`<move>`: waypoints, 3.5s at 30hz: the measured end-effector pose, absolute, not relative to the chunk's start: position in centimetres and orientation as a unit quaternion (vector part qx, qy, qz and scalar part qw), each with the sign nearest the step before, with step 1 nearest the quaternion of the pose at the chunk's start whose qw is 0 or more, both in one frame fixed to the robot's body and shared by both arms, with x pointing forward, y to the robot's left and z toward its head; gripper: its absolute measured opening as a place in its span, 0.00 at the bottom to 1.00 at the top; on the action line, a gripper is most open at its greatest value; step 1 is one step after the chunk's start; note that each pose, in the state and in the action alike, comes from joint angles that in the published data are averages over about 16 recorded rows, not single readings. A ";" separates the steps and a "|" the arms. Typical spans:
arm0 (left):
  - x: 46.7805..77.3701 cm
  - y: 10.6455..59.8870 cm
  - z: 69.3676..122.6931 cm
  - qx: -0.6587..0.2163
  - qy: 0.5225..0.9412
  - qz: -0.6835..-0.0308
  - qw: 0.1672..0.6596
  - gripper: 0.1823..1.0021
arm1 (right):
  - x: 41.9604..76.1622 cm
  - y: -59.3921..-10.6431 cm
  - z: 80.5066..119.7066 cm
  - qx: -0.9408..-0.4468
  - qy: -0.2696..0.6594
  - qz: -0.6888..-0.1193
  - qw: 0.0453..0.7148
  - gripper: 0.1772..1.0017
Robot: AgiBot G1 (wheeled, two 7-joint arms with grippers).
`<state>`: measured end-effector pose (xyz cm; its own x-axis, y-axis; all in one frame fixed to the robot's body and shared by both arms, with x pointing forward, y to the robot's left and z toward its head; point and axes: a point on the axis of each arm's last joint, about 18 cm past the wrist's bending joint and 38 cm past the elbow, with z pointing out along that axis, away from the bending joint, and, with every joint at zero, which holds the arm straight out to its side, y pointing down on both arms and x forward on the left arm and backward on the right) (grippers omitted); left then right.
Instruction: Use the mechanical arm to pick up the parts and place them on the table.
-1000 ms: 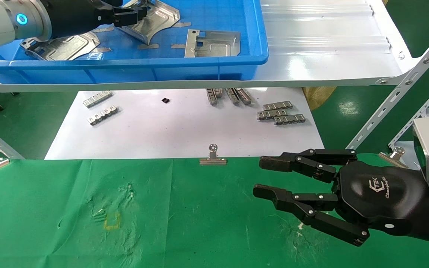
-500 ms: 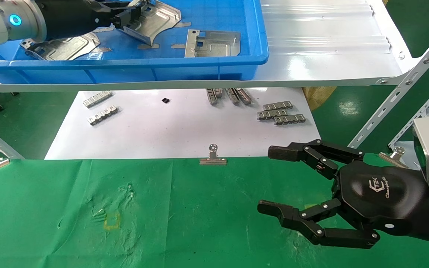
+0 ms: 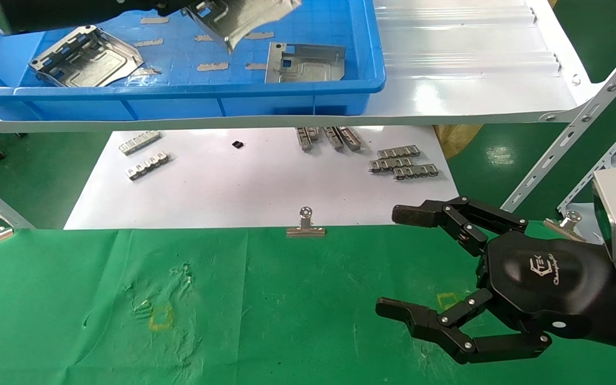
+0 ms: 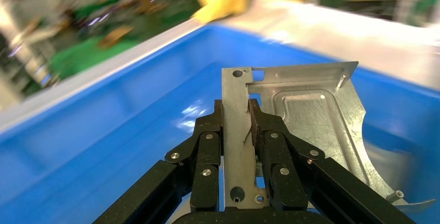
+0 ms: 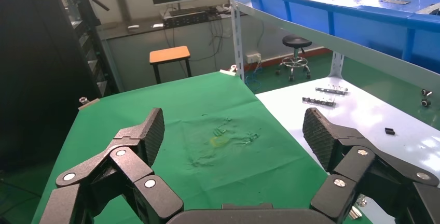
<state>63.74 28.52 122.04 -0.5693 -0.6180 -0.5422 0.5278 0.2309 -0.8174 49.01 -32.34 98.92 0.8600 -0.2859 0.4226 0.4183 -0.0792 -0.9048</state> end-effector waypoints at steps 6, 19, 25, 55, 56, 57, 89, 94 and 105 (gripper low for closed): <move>60.6 28.5 120.5 0.044 0.652 -0.627 0.424 0.11 | 49.0 -32.3 98.9 -0.687 -0.048 -0.260 0.677 0.98; 56.5 30.7 113.9 0.146 0.689 -0.583 0.405 0.11 | 49.0 -32.3 98.9 -0.687 -0.048 -0.260 0.677 1.00; 55.5 31.9 108.3 0.187 0.733 -0.511 0.409 0.11 | 49.0 -32.3 98.9 -0.687 -0.048 -0.260 0.677 1.00; 61.6 39.5 94.1 0.150 0.823 -0.354 0.418 0.11 | 49.0 -32.3 98.9 -0.687 -0.048 -0.260 0.677 1.00; 61.8 39.5 93.9 0.150 0.824 -0.351 0.419 0.11 | 49.0 -32.3 98.9 -0.687 -0.048 -0.260 0.677 1.00; 61.9 39.6 93.7 0.150 0.825 -0.348 0.420 0.11 | 49.0 -32.3 98.9 -0.687 -0.048 -0.260 0.677 1.00; 60.1 40.7 93.7 -0.003 0.776 -0.510 0.370 0.62 | 49.0 -32.3 98.9 -0.687 -0.048 -0.260 0.677 1.00; 60.1 40.6 93.7 -0.004 0.773 -0.515 0.369 0.75 | 49.0 -32.3 98.9 -0.687 -0.048 -0.260 0.677 1.00; 59.6 39.1 94.4 0.010 0.763 -0.536 0.360 0.94 | 49.0 -32.3 98.9 -0.687 -0.048 -0.260 0.677 1.00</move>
